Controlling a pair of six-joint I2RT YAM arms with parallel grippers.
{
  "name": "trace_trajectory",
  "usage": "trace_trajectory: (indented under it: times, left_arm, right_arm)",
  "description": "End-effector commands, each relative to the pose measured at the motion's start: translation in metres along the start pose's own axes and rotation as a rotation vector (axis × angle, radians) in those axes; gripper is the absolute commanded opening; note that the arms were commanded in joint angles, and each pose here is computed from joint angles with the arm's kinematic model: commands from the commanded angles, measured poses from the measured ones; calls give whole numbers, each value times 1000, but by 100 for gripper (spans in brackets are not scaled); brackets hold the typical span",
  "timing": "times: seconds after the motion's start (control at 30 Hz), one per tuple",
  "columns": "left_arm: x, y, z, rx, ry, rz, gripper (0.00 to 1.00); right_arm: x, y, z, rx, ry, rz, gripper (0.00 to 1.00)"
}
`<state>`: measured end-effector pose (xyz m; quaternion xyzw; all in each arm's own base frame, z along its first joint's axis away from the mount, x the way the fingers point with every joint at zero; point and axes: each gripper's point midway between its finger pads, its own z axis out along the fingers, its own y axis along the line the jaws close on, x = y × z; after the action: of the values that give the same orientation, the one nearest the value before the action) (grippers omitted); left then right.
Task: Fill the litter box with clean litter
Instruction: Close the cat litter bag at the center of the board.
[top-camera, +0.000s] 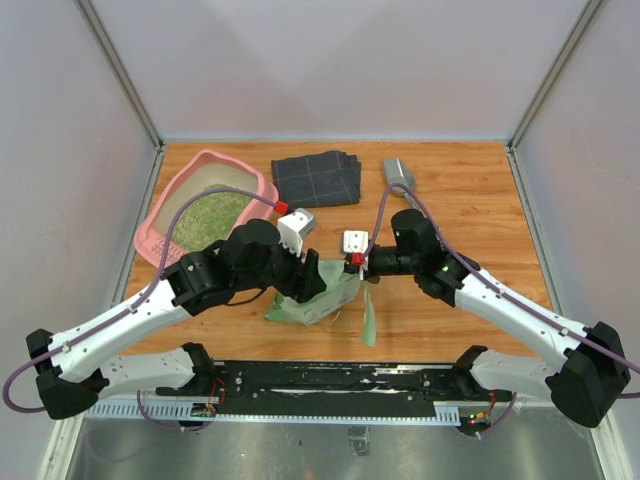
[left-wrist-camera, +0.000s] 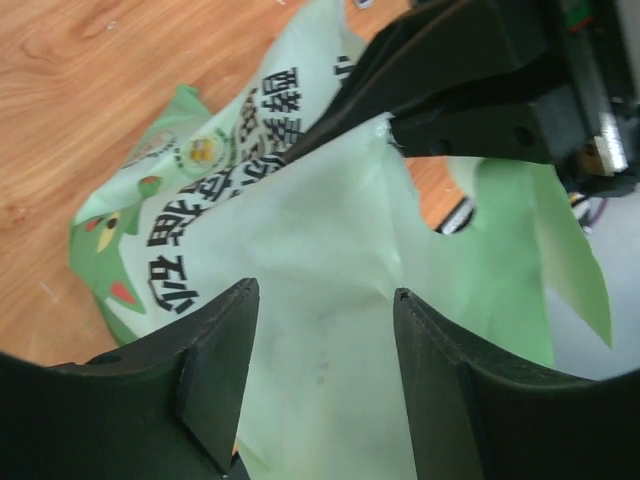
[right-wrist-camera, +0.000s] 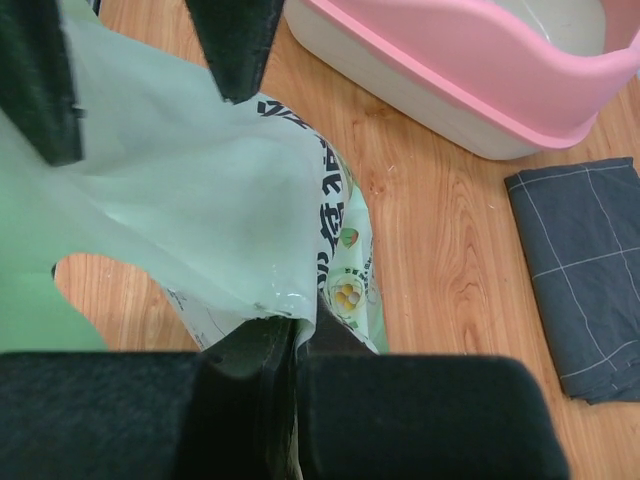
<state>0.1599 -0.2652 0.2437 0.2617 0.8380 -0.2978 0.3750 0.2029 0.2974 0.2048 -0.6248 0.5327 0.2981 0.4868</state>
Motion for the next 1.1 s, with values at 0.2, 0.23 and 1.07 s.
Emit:
trace_trajectory:
  times: [0.2, 0.23, 1.07]
  left_arm:
    - [-14, -47, -18, 253, -42, -27, 71]
    - [-14, -48, -19, 261, -40, -33, 71]
    - [28, -29, 0, 175, 91, -84, 78]
  right_arm:
    - [-20, -22, 0, 101, -64, -54, 1]
    - [-20, -23, -1, 106, -62, -49, 1]
    - [-5, 5, -5, 126, -133, 140, 1]
